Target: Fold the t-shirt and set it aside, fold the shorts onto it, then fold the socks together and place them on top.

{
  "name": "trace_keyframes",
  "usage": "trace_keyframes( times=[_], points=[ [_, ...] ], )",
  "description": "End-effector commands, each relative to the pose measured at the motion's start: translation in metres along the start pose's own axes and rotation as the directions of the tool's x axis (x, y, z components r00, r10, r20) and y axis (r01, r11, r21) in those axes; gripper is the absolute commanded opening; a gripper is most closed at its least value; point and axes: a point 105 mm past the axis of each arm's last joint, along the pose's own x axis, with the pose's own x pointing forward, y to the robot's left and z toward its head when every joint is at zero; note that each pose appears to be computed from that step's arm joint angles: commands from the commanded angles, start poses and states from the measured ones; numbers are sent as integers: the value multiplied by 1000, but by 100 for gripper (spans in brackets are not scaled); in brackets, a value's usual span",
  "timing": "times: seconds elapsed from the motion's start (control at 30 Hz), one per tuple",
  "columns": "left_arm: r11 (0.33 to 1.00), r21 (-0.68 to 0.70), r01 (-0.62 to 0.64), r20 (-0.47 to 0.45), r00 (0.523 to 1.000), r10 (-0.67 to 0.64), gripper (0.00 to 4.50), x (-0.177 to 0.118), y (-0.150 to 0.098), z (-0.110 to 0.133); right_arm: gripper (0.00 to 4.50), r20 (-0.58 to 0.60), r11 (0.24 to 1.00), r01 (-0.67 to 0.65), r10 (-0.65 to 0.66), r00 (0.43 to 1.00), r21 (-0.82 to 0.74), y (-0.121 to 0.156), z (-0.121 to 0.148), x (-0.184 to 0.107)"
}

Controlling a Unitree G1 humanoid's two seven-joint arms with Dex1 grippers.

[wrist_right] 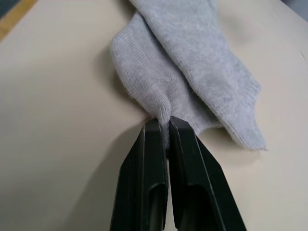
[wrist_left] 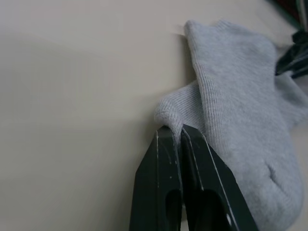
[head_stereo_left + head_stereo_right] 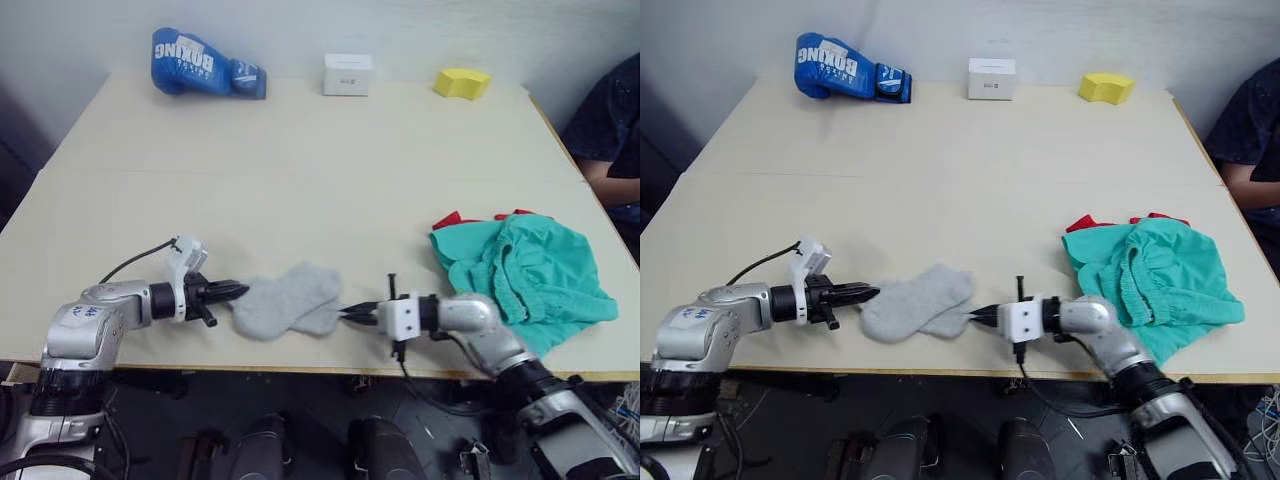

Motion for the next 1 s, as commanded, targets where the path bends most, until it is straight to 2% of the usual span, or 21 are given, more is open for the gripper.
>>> trace_keyframes(
  times=[0.03, 0.23, 0.33, 0.37, 0.43, 0.53, 0.6, 0.7, 0.73, 0.77, 0.9, 0.93, 1.0],
  points=[
    [999, 33, -25, 19, 1000, 24, 1, 3, -10, 0, 0, 1, 999, -2, 2, 1000, -49, -8, -5, -12],
    [995, 18, -93, 82, 992, 92, 1, 15, -13, -6, 0, -24, 996, -13, 11, 1000, -85, -15, -16, -17],
    [996, -20, -93, 62, 994, 94, 1, 14, -14, -13, 0, 20, 999, 14, -14, 1000, 30, -18, -16, -20],
    [994, -20, -112, 52, 992, 113, 0, 12, -11, -14, 25, 22, 999, 6, -7, 1000, 44, -16, -17, -22],
    [991, -24, -135, 67, 988, 137, 52, 8, -7, -11, 71, 22, 999, -16, 15, 1000, 47, -12, -17, -25],
    [991, 2, -136, 83, 987, 135, 137, -1, -7, -6, 171, 24, 999, -25, 25, 999, 36, -10, -13, -34],
    [995, 6, -97, 23, 995, 97, 201, -13, -15, -13, 240, 35, 998, -40, 38, 999, 57, -11, -7, -45],
    [993, 7, -120, -44, 992, 120, 298, -36, -18, -17, 349, 61, 989, -51, 43, 997, 135, -19, 6, -63],
    [992, -13, -126, -63, 990, 125, 332, -41, -19, -18, 354, 66, 983, -59, 49, 997, 173, -22, 9, -67],
    [993, -38, -113, -84, 991, 109, 362, -45, -24, -18, 354, 70, 968, -63, 48, 996, 242, -26, 12, -70],
    [991, -133, 26, -177, 983, -50, 362, -45, -60, -26, 354, 51, 831, 30, -70, 996, 555, -61, 14, -61],
    [988, -149, 30, -167, 984, -55, 362, -38, -63, -27, 354, -12, 730, 65, -77, 997, 681, -67, 6, -54],
    [980, -197, -13, -141, 990, -15, 362, -24, -62, -29, 354, -91, 588, 97, -40, 995, 803, -70, 0, -41]
  ],
)
